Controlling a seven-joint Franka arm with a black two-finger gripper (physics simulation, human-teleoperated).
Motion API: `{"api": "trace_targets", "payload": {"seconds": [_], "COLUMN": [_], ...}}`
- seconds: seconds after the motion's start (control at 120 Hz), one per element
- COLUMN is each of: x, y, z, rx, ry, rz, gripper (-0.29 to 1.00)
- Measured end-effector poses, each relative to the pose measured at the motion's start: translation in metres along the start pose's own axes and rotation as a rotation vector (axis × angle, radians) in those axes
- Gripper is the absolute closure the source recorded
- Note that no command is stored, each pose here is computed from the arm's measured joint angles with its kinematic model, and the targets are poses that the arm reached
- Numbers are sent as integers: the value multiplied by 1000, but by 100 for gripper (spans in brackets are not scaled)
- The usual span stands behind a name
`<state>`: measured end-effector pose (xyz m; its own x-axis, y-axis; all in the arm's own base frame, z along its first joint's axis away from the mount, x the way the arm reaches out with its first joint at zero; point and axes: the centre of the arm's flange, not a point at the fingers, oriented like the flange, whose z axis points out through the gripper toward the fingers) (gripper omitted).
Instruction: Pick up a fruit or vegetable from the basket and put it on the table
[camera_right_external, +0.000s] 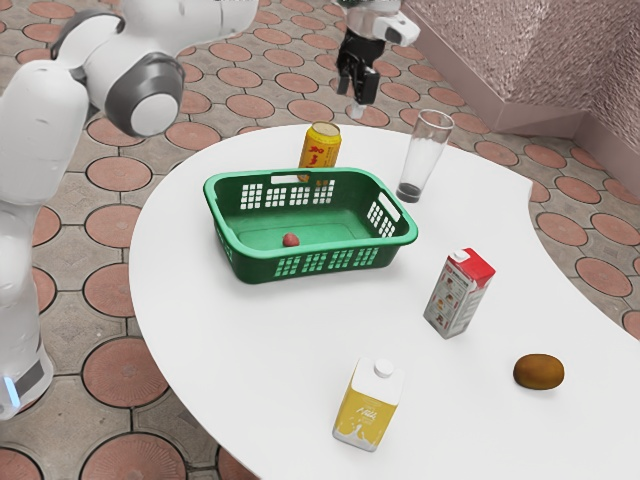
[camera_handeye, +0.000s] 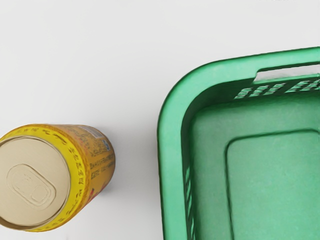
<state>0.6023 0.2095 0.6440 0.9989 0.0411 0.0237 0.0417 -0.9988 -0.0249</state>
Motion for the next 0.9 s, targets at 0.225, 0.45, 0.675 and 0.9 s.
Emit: {"api": "trace_targets", "payload": {"seconds": [0.225, 0.45, 0.675, 0.9], "x": [-11, -85, -138, -134], "y": [69, 129, 174, 168], "z": [-25, 20, 115, 141], "rx": [-32, -128, -88, -34], "ry": [-33, -80, -79, -9], "rz": [223, 591, 910, 1040], "gripper": [0, 1, 0, 0]}}
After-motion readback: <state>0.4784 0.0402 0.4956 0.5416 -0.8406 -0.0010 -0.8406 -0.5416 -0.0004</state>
